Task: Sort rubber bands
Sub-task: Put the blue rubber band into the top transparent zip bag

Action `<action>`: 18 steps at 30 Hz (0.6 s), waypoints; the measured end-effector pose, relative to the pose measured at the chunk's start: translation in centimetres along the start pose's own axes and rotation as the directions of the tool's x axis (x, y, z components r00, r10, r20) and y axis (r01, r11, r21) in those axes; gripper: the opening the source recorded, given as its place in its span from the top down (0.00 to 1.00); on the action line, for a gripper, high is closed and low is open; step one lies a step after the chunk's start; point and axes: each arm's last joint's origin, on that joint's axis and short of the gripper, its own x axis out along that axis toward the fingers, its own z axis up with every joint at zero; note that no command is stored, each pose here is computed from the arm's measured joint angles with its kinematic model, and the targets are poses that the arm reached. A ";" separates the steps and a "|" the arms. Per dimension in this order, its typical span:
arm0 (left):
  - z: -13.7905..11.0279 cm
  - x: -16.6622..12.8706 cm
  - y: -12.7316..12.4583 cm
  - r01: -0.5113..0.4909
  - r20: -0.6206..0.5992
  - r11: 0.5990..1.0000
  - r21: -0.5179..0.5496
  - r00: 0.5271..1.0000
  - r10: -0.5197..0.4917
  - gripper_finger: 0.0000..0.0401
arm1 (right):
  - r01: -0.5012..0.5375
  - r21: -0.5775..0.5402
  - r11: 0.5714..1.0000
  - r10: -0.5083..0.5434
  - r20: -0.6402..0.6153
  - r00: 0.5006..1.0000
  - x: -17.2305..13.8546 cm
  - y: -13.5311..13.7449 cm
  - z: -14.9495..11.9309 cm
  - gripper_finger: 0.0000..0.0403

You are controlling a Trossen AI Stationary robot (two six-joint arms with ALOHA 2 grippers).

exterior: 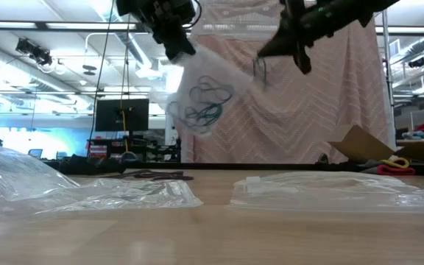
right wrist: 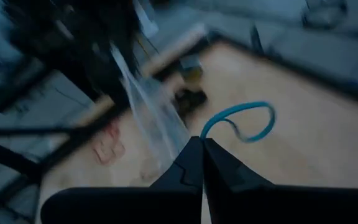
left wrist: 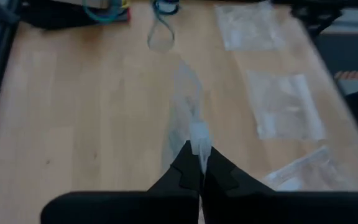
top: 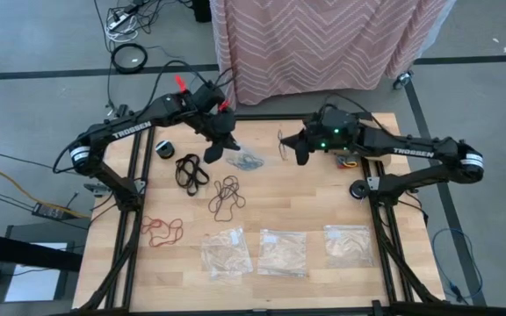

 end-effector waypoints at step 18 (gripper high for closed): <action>1.0 1.4 0.7 0.015 0.089 1.000 -0.002 0.996 -0.015 1.00 | -0.058 -0.027 0.998 0.062 0.207 0.976 -0.1 1.3 1.7 1.00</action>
